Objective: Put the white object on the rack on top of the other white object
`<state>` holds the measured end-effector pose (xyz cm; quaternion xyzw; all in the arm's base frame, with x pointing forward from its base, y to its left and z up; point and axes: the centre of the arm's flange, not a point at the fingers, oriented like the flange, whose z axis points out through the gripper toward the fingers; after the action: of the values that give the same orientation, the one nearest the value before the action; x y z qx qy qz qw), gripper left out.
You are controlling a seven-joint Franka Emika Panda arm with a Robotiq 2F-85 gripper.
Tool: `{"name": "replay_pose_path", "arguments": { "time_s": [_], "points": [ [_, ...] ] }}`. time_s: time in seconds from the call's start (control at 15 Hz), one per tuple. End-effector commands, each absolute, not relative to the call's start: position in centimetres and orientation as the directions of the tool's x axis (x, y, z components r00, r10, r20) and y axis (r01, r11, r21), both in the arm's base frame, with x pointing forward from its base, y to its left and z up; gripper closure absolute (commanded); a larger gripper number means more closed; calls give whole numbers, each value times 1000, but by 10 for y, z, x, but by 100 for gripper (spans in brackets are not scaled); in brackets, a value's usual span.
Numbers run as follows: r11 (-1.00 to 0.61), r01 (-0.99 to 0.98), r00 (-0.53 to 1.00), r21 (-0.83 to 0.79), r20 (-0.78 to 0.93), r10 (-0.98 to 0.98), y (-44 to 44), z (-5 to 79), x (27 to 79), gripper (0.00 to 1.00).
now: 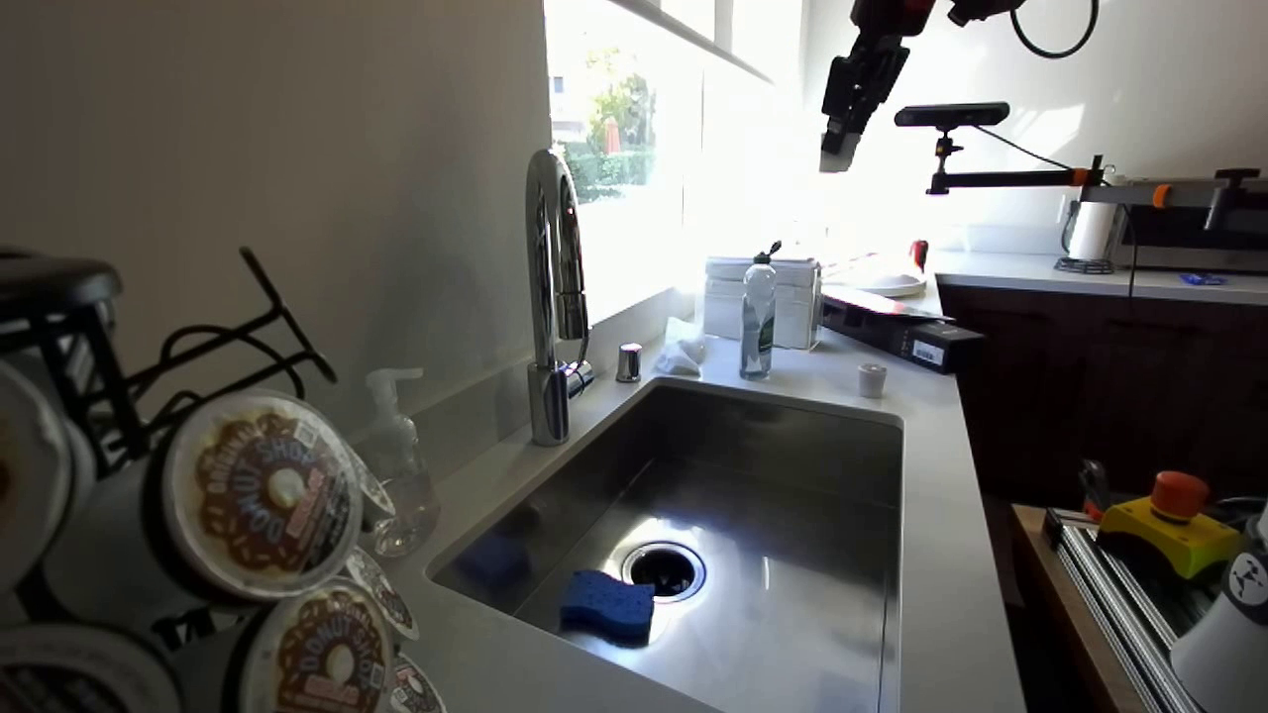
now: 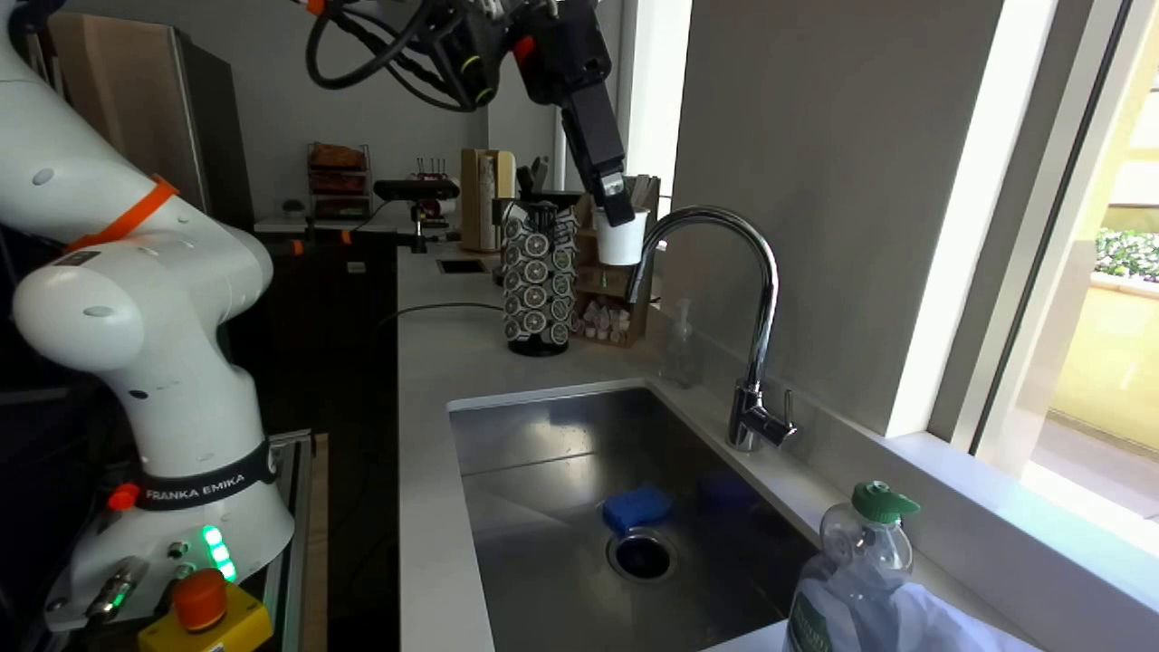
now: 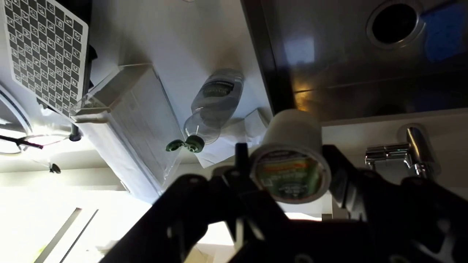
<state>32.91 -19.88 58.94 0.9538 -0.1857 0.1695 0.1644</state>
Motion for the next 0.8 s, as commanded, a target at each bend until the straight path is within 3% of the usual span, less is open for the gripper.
{"name": "replay_pose_path", "arguments": {
  "time_s": [0.0, 0.13, 0.2, 0.73],
  "points": [
    [-875, -415, 871, 249, 386, -303, -198, 589, 329, 48],
    [-874, -418, 869, 247, 388, -307, -197, 589, 328, 48],
    [-874, -419, 869, 247, 388, -307, -197, 589, 328, 73],
    [-726, -665, 736, 172, 313, -600, -265, 543, 297, 73]
  ]
}}
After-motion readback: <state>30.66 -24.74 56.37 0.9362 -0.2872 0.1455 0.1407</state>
